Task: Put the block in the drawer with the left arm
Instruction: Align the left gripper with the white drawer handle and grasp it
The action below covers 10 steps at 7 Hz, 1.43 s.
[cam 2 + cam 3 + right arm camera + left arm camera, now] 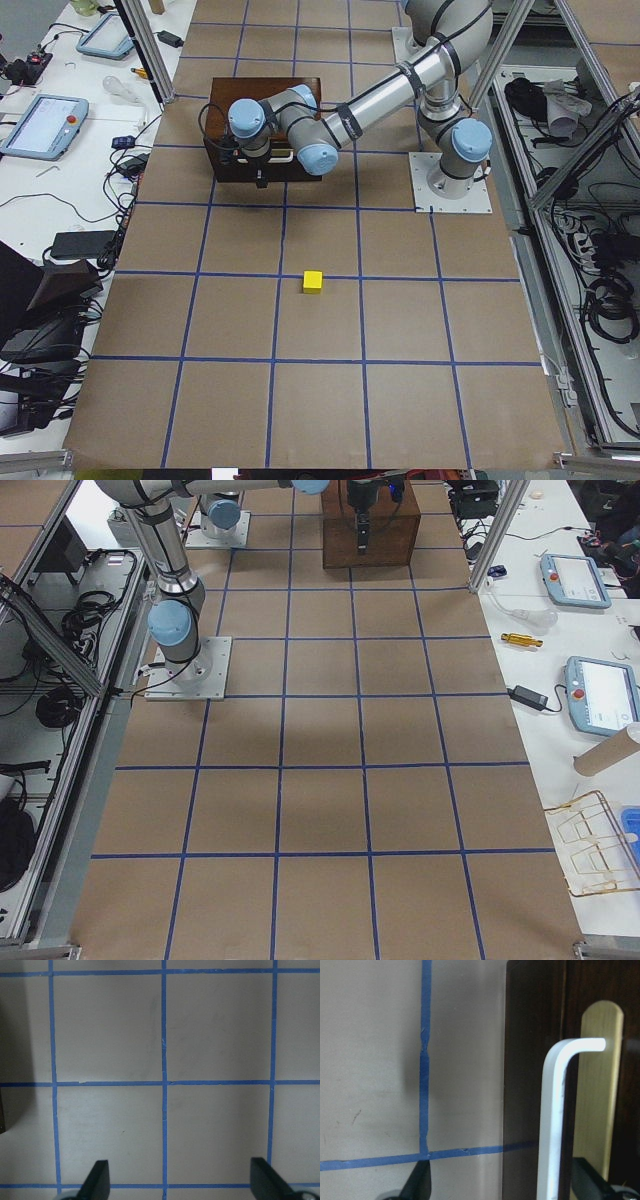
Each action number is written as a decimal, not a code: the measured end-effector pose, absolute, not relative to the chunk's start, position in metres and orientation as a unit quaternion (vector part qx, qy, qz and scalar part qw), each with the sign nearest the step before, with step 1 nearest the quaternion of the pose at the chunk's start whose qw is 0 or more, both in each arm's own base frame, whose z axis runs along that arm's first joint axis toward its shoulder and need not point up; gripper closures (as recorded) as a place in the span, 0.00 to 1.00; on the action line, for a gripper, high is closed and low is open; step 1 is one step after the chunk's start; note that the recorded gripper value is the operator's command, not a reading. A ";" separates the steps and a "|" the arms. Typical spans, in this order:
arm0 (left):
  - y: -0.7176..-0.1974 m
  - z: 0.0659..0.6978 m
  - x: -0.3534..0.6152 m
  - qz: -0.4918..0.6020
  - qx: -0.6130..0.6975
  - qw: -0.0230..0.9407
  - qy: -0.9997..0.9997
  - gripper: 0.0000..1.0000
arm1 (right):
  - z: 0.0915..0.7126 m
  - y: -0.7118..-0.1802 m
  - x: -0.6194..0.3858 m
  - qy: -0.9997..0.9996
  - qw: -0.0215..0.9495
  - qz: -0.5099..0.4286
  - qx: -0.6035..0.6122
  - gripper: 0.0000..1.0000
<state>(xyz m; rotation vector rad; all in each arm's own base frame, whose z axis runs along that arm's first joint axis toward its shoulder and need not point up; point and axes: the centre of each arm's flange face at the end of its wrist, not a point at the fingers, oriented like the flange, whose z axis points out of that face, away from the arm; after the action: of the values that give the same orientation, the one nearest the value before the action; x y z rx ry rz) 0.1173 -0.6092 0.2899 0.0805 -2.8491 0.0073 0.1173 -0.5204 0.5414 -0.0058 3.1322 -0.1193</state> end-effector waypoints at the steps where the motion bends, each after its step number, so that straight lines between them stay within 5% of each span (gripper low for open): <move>1: -0.610 0.289 0.117 0.003 0.027 0.145 -0.989 0.00 | 0.542 -0.520 0.117 0.999 0.004 -0.038 -0.002 0.00; 10: -0.612 0.278 0.121 -0.002 0.027 0.144 -0.989 0.00 | 0.542 -0.520 0.118 0.999 0.004 -0.038 -0.002 0.00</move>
<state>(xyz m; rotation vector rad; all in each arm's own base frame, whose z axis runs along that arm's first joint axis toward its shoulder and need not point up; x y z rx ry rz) 0.1214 -0.6118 0.2779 0.0789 -2.8512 -0.0045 0.1180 -0.5202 0.5415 -0.0075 3.1314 -0.1196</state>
